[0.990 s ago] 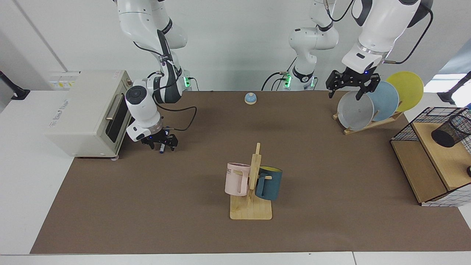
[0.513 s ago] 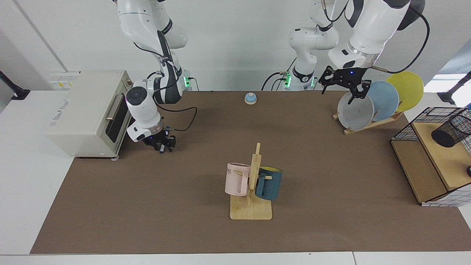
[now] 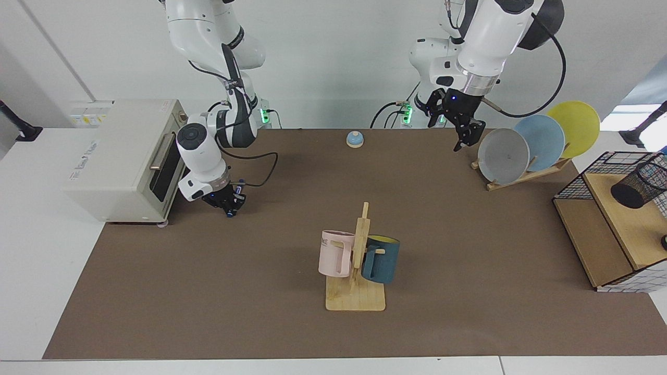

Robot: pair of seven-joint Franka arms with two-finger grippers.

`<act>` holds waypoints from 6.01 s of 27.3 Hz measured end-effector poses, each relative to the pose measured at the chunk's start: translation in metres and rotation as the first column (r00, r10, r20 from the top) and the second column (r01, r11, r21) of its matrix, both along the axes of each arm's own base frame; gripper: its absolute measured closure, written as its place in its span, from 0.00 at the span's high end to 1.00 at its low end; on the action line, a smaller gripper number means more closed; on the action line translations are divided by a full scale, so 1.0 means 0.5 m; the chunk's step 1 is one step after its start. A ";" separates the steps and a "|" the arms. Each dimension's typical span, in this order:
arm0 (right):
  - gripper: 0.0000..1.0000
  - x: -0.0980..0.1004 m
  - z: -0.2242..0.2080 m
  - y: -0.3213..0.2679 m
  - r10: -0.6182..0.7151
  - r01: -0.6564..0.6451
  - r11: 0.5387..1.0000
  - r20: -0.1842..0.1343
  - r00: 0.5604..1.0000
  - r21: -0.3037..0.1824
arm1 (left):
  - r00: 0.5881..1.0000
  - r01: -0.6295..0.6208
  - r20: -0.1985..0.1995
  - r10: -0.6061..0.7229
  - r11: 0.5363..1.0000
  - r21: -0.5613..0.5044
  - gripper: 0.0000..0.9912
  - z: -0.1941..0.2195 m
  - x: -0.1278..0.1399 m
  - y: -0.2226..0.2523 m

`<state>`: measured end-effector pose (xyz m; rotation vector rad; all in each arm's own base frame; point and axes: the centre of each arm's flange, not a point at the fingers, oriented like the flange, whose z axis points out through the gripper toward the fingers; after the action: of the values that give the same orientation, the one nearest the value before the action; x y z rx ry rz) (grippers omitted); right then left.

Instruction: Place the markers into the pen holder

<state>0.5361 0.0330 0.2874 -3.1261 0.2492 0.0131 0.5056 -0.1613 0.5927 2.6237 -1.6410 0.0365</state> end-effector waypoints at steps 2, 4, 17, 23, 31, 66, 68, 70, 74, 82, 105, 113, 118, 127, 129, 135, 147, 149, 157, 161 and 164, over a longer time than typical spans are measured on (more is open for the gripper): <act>0.17 0.001 0.003 0.000 -0.041 0.041 0.999 -0.012 0.999 -0.002 | 0.997 0.078 0.010 -0.078 0.997 -0.017 1.00 -0.003 0.003 0.001; 0.17 0.005 0.012 0.001 -0.094 0.094 0.996 -0.033 0.995 -0.006 | 0.989 0.150 0.015 -0.150 0.988 -0.035 1.00 -0.003 0.004 0.003; 0.17 0.030 0.206 0.086 -0.528 0.547 0.829 -0.159 0.834 0.116 | 0.922 0.386 0.074 -0.380 0.914 -0.125 1.00 -0.005 -0.001 -0.029; 0.17 0.023 0.299 0.148 -0.670 0.702 0.699 -0.220 0.709 0.136 | 0.916 0.400 0.103 -0.388 0.899 -0.178 1.00 -0.008 -0.006 -0.048; 0.17 0.018 0.406 0.261 -0.785 0.830 0.541 -0.275 0.556 0.134 | 0.909 0.415 0.120 -0.398 0.887 -0.203 1.00 -0.006 -0.022 -0.075; 0.17 -0.071 0.468 0.536 -0.843 0.933 0.342 -0.402 0.358 0.115 | 0.909 0.411 0.184 -0.374 0.878 -0.246 0.48 -0.041 -0.096 -0.271; 0.17 -0.069 0.469 0.534 -0.844 0.934 0.336 -0.402 0.355 0.118 | 0.910 0.410 0.182 -0.374 0.878 -0.246 0.40 -0.041 -0.101 -0.276; 0.17 -0.066 0.469 0.531 -0.846 0.936 0.331 -0.402 0.351 0.122 | 0.910 0.409 0.179 -0.373 0.879 -0.246 0.25 -0.041 -0.105 -0.279; 0.17 -0.066 0.470 0.531 -0.849 0.940 0.320 -0.404 0.340 0.118 | 0.915 0.396 0.182 -0.359 0.884 -0.248 0.17 -0.039 -0.103 -0.278; 0.18 -0.067 0.469 0.532 -0.846 0.936 0.332 -0.401 0.352 0.122 | 0.923 0.378 0.175 -0.342 0.892 -0.249 0.17 -0.039 -0.103 -0.277; 1.00 -0.026 0.569 0.244 -0.438 0.428 0.877 -0.001 0.899 0.220 | 0.999 -0.017 -0.029 0.014 0.994 -0.107 0.17 -0.089 -0.001 0.046; 1.00 -0.030 0.585 0.095 -0.131 0.127 0.990 0.070 0.989 0.058 | 0.958 -0.282 -0.072 0.279 0.958 -0.047 0.17 -0.096 0.020 0.212; 1.00 -0.021 0.613 0.010 0.021 -0.022 1.000 0.099 0.995 0.008 | 0.915 -0.394 -0.101 0.391 0.919 -0.012 0.17 -0.095 0.017 0.346; 1.00 -0.015 0.699 -0.083 0.230 -0.227 0.973 0.067 0.971 -0.053 | 0.948 -0.295 -0.075 0.310 0.942 0.161 0.17 -0.017 0.004 0.480; 1.00 -0.010 0.695 -0.078 0.233 -0.229 0.972 0.064 0.970 -0.053 | 0.966 -0.234 -0.068 0.250 0.955 0.183 0.17 0.001 0.005 0.516; 1.00 -0.003 0.679 -0.075 0.234 -0.232 0.972 0.045 0.971 -0.049 | 0.992 -0.085 -0.074 0.103 0.973 0.213 0.17 0.040 0.018 0.628; 1.00 -0.003 0.666 -0.076 0.230 -0.229 0.972 0.025 0.973 -0.044 | 0.973 0.221 -0.149 -0.177 0.900 0.376 0.17 0.101 0.082 0.749; 1.00 -0.004 0.665 -0.078 0.228 -0.226 0.973 0.023 0.973 -0.043 | 0.964 0.260 -0.170 -0.206 0.866 0.426 0.17 0.118 0.089 0.757; 1.00 -0.005 0.662 -0.084 0.222 -0.221 0.974 0.018 0.975 -0.042 | 0.922 0.387 -0.246 -0.298 0.733 0.559 0.17 0.155 0.116 0.775; 1.00 -0.005 0.662 -0.084 0.221 -0.221 0.974 0.018 0.975 -0.042 | 0.904 0.427 -0.272 -0.330 0.659 0.619 0.17 0.166 0.130 0.788; 1.00 -0.005 0.662 -0.084 0.221 -0.221 0.974 0.018 0.975 -0.042 | 0.886 0.460 -0.296 -0.356 0.609 0.646 0.17 0.154 0.149 0.803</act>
<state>0.5338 -0.0091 0.6185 -3.1730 -0.1012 -0.0268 0.5802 0.2404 0.6695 2.4576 -2.5485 -0.9645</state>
